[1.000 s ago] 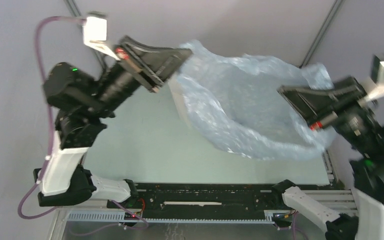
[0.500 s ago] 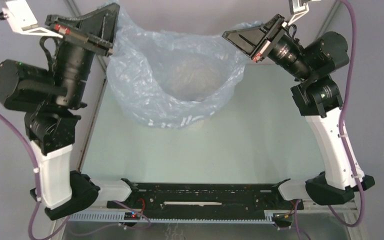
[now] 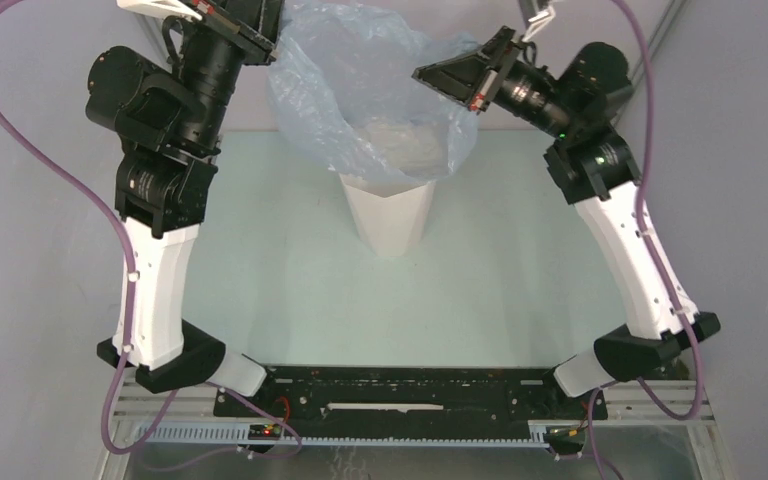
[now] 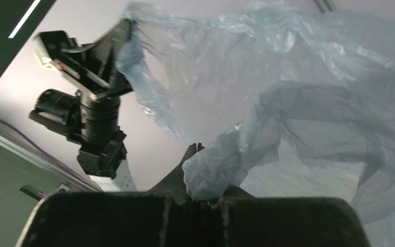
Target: Put the trash bags into the trash bin
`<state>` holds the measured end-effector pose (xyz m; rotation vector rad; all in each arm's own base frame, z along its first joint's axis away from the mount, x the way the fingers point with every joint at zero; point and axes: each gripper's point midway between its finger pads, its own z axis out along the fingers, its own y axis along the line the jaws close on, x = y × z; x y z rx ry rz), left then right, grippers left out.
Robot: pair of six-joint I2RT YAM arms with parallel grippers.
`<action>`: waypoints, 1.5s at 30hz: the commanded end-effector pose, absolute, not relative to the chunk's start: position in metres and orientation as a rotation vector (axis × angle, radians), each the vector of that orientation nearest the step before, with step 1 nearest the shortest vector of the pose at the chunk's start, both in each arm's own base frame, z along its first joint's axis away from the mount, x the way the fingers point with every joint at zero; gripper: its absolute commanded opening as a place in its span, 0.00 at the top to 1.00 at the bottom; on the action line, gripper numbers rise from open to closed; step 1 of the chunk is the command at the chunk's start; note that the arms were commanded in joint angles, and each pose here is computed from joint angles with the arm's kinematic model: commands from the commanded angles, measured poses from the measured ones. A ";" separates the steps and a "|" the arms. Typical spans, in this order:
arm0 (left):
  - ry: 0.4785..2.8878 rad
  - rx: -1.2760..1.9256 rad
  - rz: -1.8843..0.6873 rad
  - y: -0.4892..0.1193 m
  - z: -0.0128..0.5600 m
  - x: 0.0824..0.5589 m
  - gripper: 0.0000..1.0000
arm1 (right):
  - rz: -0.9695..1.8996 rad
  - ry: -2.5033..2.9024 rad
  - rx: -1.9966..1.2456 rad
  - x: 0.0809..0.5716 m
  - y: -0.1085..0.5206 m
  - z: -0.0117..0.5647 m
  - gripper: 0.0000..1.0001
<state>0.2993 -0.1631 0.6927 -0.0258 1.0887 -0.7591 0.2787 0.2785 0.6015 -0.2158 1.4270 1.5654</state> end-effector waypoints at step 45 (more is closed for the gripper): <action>1.102 -0.031 -1.311 -0.217 0.688 0.376 1.00 | 1.132 1.637 0.210 0.388 0.176 0.531 1.00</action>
